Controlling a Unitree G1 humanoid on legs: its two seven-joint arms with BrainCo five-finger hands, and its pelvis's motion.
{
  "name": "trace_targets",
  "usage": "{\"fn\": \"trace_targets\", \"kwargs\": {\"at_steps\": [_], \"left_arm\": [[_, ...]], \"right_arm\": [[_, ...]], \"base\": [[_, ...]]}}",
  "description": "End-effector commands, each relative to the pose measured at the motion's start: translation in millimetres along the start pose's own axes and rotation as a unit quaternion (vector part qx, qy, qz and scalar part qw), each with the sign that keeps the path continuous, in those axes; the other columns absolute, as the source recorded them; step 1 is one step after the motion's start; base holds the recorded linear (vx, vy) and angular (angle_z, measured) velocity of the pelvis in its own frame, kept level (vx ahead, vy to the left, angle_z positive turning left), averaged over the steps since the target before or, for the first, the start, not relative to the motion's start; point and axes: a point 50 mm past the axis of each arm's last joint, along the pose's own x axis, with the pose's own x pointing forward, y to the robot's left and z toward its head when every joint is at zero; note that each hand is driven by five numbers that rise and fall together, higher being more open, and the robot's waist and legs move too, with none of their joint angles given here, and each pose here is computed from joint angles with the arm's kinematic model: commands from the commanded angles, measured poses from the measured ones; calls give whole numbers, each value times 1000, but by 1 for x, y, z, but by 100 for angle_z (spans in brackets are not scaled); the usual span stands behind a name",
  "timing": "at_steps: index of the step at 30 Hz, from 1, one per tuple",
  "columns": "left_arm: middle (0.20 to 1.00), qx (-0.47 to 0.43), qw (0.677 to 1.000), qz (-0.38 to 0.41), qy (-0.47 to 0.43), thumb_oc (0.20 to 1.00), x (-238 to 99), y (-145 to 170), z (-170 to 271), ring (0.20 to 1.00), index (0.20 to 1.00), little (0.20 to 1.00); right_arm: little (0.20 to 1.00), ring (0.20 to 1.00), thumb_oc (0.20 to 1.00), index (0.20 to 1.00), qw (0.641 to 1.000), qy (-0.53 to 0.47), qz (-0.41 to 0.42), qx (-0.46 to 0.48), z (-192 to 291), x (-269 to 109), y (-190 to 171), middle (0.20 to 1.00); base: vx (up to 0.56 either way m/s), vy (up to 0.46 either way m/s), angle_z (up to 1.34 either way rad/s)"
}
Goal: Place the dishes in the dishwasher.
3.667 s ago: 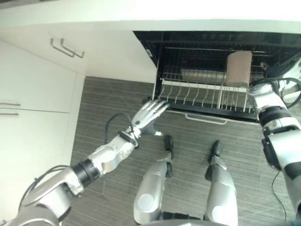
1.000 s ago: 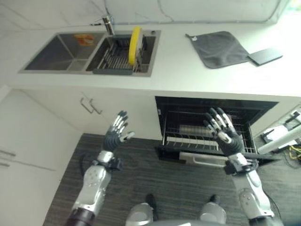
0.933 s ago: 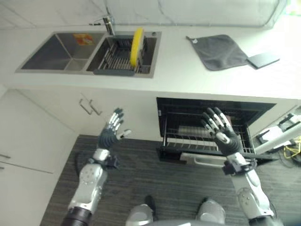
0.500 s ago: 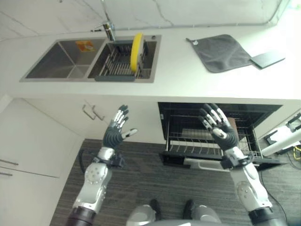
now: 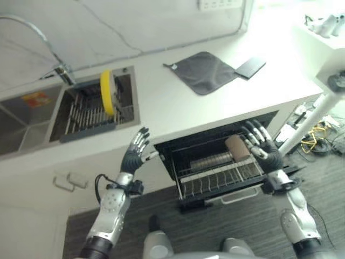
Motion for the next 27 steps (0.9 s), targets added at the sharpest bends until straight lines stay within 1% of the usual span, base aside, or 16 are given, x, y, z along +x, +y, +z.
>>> {"fn": "trace_targets", "kwargs": {"at_steps": [1,4,7,10,18,22,27], "left_arm": [[1000,29,996,-22,-83,1000,12,-1,32,1000,1000,1000],[1000,58,995,-4,-83,1000,17,3,35,1000,1000,1000],[1000,84,993,10,-85,1000,18,10,41,1000,1000,1000],[1000,85,992,29,-87,1000,16,17,44,1000,1000,1000],[1000,68,995,37,-69,1000,7,9,33,1000,1000,1000],[1000,62,995,38,-66,1000,6,11,29,1000,1000,1000],[1000,49,996,22,-66,1000,10,5,27,1000,1000,1000]], "right_arm": [[1000,1000,1000,1000,996,-86,13,5,22,9,11,1000],[1000,1000,1000,1000,995,-91,26,20,22,11,16,1000],[1000,1000,1000,1000,993,-102,45,30,25,16,23,1000],[1000,1000,1000,1000,992,-103,69,25,24,22,30,1000],[1000,1000,1000,1000,991,-111,72,18,25,32,37,1000],[1000,1000,1000,1000,991,-107,75,13,27,29,35,1000],[1000,1000,1000,1000,992,-94,85,-7,28,25,34,1000]], "base": [[80,261,-1],[26,237,8],[-60,70,-70],[-101,4,-61],[-39,-83,-22],[-27,-42,-15],[-18,-14,0]]}}
